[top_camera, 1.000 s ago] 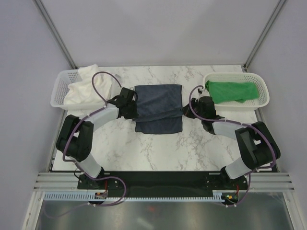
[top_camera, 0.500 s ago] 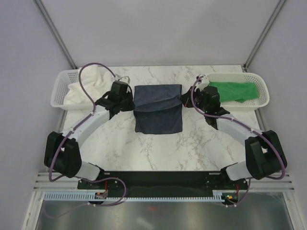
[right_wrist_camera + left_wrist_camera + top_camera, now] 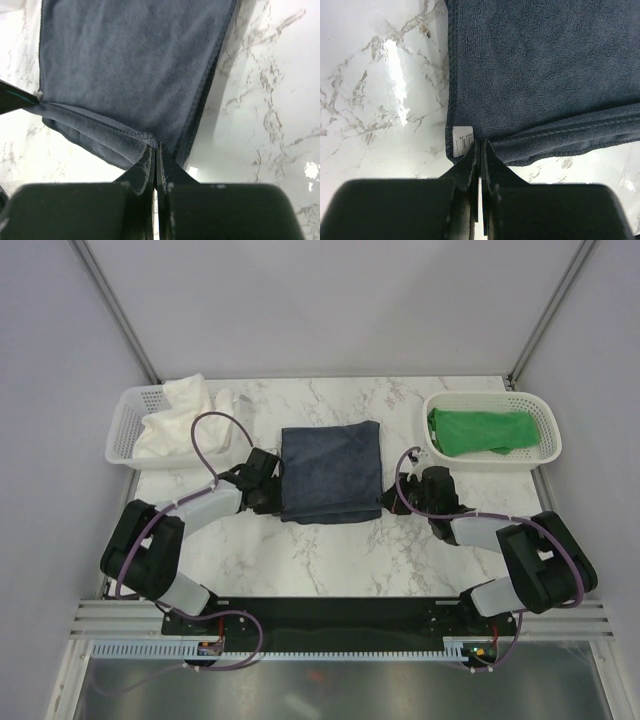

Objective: Fold and stack the towels
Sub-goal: Fold the towel

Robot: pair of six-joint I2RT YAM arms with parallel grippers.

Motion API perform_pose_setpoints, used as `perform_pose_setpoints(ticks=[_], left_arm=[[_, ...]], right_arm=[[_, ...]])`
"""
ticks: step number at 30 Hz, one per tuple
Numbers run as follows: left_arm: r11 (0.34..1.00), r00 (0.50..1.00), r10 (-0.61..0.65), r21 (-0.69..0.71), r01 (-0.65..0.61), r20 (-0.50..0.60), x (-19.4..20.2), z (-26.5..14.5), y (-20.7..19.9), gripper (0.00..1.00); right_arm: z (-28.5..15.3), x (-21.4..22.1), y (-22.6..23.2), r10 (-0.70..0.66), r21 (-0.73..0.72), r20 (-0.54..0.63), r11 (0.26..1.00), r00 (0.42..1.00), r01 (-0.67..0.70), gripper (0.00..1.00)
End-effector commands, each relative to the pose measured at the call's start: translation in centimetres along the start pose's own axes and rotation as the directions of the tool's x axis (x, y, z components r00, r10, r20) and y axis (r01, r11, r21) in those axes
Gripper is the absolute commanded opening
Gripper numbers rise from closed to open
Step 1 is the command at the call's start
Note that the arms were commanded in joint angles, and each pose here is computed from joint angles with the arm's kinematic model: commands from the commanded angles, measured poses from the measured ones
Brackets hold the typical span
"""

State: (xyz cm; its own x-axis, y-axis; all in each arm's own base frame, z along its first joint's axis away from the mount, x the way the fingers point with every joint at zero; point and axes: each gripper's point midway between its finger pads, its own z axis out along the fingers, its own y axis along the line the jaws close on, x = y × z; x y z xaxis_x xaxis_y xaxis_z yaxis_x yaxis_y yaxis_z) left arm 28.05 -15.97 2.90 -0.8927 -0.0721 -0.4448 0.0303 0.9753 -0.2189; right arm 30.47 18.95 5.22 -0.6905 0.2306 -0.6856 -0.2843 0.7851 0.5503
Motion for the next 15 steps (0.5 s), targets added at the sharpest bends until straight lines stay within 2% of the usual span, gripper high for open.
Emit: perform_pose_setpoints(ticks=[1, 3, 5, 6, 7, 9, 10, 12, 13, 14, 15], left_arm=[[0.999, 0.999, -0.031, 0.029, 0.029, 0.045, -1.0, -0.1, -0.7, 0.02], [0.997, 0.999, -0.027, 0.069, 0.023, 0.047, -0.9, -0.8, -1.4, 0.02], [0.994, 0.998, -0.026, 0.112, 0.019, 0.058, -1.0, -1.7, -2.2, 0.08], [0.992, 0.998, -0.021, 0.122, 0.014, 0.055, -0.6, -1.9, -2.2, 0.14], [0.991, 0.998, -0.022, 0.134, 0.015, 0.054, -0.5, -2.1, -2.4, 0.30], [0.986, 0.998, -0.024, 0.165, 0.015, 0.052, -0.2, -3.2, -2.8, 0.46], [0.983, 0.998, -0.028, 0.181, 0.017, 0.058, -0.4, -3.7, -3.1, 0.50], [0.972, 0.997, -0.031, 0.234, 0.012, 0.076, -0.9, -5.2, -4.1, 0.54], [0.969, 0.997, -0.031, 0.245, 0.012, 0.074, -1.0, -5.7, -4.4, 0.55], [0.965, 0.997, -0.033, 0.261, 0.013, 0.071, -1.2, -6.2, -4.7, 0.55], [0.961, 0.995, -0.034, 0.278, 0.007, 0.094, -2.2, -6.9, -5.3, 0.55]], right_arm=[[0.0, -1.6, 0.6, -0.036, -0.036, 0.085, 0.999, 0.996, 0.039, 0.00], [-0.4, -1.4, 0.4, -0.039, -0.026, 0.094, 0.999, 0.995, 0.041, 0.00], [-0.8, -1.1, 0.0, -0.036, -0.009, 0.096, 0.999, 0.995, 0.037, 0.09], [-1.1, -1.4, 0.2, -0.041, -0.007, 0.110, 0.999, 0.993, 0.042, 0.23], [-1.3, -1.5, 0.1, -0.046, 0.002, 0.111, 0.999, 0.993, 0.046, 0.25], [-1.9, -1.9, 0.2, -0.060, 0.023, 0.110, 0.998, 0.992, 0.057, 0.28], [-2.2, -1.6, -0.2, -0.053, 0.055, 0.078, 0.997, 0.996, 0.049, 0.30], [-3.3, -2.7, -0.1, -0.059, 0.098, 0.094, 0.994, 0.994, 0.049, 0.33], [-3.8, -4.0, -0.3, -0.054, 0.144, 0.120, 0.989, 0.991, 0.036, 0.33], [-4.4, -3.4, -0.8, -0.031, 0.180, 0.085, 0.984, 0.996, 0.015, 0.33], [-4.9, -4.2, -0.1, -0.029, 0.166, 0.109, 0.986, 0.994, 0.010, 0.31]])
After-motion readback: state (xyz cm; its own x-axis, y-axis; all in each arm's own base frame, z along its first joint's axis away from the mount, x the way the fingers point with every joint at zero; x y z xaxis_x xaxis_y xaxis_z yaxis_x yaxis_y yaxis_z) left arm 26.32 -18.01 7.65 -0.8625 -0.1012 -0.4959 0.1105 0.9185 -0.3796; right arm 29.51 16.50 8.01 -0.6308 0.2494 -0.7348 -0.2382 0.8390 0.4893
